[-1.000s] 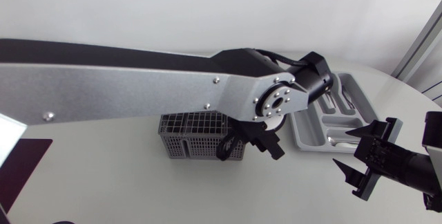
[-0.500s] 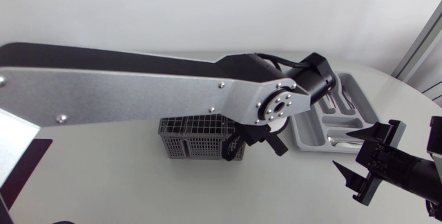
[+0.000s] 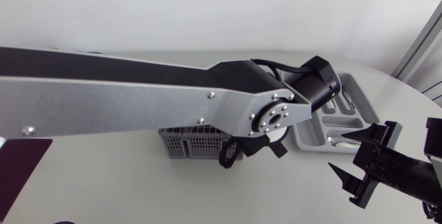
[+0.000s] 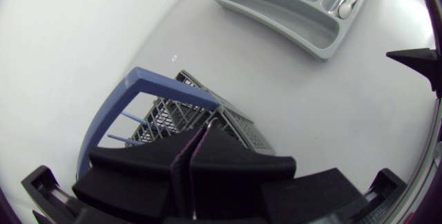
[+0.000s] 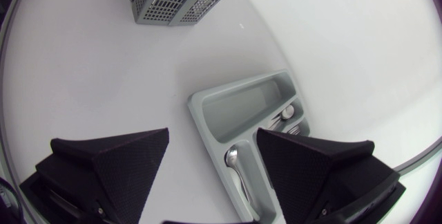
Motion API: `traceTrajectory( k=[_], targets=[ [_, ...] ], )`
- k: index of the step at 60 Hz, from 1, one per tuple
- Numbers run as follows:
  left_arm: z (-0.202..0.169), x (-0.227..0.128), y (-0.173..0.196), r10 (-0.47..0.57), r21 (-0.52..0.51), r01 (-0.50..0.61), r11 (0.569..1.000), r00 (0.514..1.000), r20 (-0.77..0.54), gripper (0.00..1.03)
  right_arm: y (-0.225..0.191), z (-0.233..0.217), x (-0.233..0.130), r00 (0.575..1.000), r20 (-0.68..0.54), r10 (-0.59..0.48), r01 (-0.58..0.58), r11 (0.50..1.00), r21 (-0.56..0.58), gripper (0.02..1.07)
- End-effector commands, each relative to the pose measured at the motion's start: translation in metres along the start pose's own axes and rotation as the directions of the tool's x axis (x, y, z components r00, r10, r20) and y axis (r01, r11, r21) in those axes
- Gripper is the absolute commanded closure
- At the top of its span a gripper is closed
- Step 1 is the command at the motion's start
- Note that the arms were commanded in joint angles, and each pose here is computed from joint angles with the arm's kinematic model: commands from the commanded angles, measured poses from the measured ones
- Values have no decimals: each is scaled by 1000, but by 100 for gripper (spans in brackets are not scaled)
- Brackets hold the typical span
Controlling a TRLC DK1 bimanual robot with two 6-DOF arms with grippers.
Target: Unload the cutlery basket into the drawer organizer.
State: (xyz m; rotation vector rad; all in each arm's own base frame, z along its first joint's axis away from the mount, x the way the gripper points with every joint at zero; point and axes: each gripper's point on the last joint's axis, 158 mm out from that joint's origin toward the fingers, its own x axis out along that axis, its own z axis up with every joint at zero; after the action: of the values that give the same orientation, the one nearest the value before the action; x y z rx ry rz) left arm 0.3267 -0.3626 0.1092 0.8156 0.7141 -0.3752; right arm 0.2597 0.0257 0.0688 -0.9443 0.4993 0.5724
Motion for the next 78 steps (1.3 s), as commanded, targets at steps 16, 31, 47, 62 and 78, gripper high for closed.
traceTrajectory(
  k=[16, 31, 47, 62, 78],
  targets=[
    [11, -40, 14, 67, 4, -68, 998, 990, 127, 83, 19, 12, -1, 999, 19, 37, -38, 998, 49, 15],
    [21, -64, 32, 149, -4, -152, 988, 965, 217, 83, 20, 35, -7, 996, 86, 34, -44, 992, 116, 15],
    [36, -97, 68, 186, -107, -161, 981, 934, 305, 83, 11, 69, -25, 983, 186, 1, -42, 974, 220, 15],
    [52, -131, 94, 133, -240, -30, 970, 894, 427, 83, -1, 108, -52, 955, 296, -25, -69, 950, 305, 16],
    [63, -118, 75, -160, -294, 311, 904, 882, 443, 83, -9, 142, -69, 918, 393, -55, -74, 950, 305, 16]
  ],
)
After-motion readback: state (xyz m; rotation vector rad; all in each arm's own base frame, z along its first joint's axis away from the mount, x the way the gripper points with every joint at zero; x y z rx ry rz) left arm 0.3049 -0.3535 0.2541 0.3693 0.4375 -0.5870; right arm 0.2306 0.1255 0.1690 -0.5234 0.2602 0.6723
